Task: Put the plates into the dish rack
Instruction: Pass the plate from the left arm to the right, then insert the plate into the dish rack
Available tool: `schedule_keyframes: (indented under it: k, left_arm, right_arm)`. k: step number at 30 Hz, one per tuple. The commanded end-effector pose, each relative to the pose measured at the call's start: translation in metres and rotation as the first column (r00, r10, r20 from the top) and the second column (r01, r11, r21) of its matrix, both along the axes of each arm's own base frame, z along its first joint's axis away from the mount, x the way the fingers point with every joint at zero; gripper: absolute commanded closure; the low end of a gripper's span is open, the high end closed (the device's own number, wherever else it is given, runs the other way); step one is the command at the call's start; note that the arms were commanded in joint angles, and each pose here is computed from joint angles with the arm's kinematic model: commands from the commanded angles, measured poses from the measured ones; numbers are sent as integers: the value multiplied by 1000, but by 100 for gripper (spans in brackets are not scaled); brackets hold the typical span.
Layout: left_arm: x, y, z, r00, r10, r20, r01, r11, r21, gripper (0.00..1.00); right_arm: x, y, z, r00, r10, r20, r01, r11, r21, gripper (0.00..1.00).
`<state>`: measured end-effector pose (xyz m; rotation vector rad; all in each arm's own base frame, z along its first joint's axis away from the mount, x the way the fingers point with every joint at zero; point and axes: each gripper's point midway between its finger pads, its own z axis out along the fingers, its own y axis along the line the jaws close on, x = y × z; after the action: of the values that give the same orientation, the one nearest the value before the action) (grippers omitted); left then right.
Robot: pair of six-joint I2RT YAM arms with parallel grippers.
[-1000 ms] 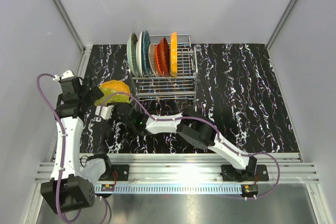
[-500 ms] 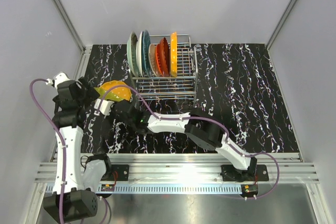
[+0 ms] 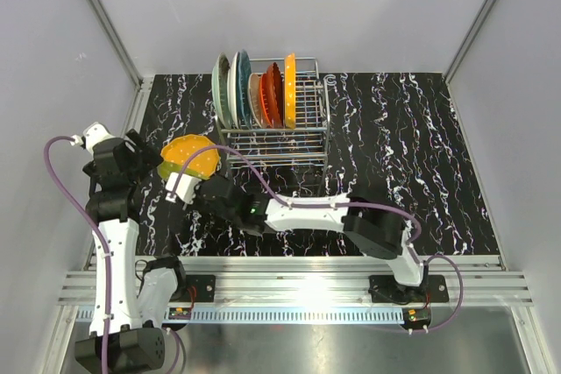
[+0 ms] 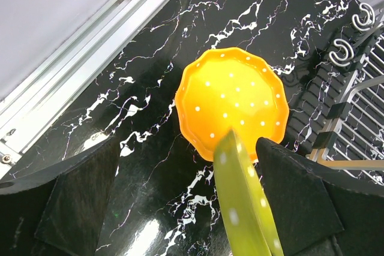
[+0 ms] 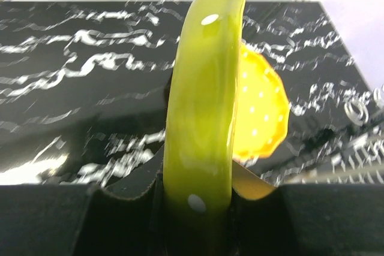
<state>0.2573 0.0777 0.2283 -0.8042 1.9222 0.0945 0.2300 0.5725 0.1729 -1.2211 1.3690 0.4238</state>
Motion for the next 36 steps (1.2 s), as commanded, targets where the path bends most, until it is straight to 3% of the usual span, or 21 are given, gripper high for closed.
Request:
schedule_keyframes:
  k: [1, 8, 16, 20, 23, 29, 32, 36]
  left_arm:
    - [7, 5, 15, 998, 18, 66, -19, 1000, 18, 1]
    - [10, 0, 13, 998, -18, 57, 17, 1000, 7, 1]
    - [16, -18, 16, 989, -128, 79, 129, 992, 4, 9]
    - [14, -20, 19, 988, -130, 87, 130, 992, 7, 9]
    - [12, -20, 22, 987, -128, 94, 127, 992, 17, 1]
    - [6, -10, 22, 994, -69, 80, 66, 997, 42, 1]
    - [9, -18, 25, 988, -121, 93, 118, 992, 40, 5]
    - [8, -20, 26, 986, -130, 105, 126, 991, 42, 2]
  right_arm:
    - [-14, -18, 113, 1000, -21, 7, 18, 963, 268, 98]
    - [-43, -71, 99, 997, -45, -55, 55, 979, 198, 99]
    - [-59, -142, 122, 975, -98, -199, 152, 949, 278, 99]
    - [-65, -186, 150, 966, -119, -229, 195, 918, 345, 99]
    - [-66, -218, 172, 963, -152, -222, 229, 897, 379, 99]
    - [-63, -281, 221, 945, -243, -220, 319, 831, 455, 99]
    - [-54, -309, 238, 920, -330, -213, 393, 784, 481, 100]
    - [-49, -327, 253, 903, -376, -208, 428, 733, 528, 100]
